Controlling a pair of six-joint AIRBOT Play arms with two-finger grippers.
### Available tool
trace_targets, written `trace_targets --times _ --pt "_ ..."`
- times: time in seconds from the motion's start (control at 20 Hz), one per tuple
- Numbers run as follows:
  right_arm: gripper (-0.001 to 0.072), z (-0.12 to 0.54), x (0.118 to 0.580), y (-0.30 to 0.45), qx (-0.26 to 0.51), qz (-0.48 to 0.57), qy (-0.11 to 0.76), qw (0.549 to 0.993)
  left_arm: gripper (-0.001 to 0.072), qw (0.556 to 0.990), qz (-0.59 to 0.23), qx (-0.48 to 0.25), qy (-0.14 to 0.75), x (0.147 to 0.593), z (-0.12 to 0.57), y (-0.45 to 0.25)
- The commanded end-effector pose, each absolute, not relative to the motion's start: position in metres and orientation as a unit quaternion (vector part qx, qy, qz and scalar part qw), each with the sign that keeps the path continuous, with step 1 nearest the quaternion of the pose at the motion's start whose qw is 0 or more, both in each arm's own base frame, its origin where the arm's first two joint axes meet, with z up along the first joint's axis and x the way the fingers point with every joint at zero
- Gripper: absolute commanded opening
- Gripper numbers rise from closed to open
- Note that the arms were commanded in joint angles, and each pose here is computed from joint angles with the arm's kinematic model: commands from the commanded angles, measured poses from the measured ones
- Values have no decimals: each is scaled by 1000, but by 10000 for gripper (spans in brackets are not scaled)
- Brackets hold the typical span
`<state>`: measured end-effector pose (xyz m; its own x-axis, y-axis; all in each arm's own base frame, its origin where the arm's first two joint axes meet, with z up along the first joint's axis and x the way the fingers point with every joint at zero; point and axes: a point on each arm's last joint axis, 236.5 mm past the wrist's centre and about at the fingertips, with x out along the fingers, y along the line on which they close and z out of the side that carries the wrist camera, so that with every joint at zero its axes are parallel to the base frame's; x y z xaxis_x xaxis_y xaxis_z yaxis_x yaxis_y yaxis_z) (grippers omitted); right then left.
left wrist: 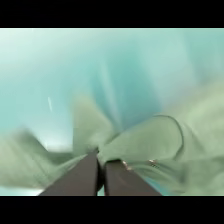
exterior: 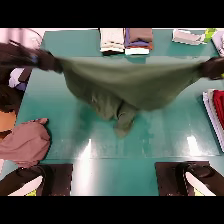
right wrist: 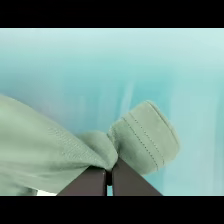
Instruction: Fold the shirts.
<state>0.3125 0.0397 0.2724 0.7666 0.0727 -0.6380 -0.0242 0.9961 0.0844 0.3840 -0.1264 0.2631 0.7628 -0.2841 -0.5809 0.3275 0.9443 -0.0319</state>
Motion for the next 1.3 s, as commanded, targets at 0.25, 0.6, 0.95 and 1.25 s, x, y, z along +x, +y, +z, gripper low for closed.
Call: trace_targets --times 0.25,0.6,0.95,1.25 --pt "19 364 272 17 52 8 244 968 25 979 -193 4 62 284 464 -108" --pt "19 279 271 29 75 8 371 926 24 979 -202 20 -34 285 515 -113" --pt "20 140 280 55 108 18 522 846 25 961 -206 56 175 470 338 -165" --pt "21 36 288 56 100 -6 618 780 25 892 -222 41 390 549 109 -202"
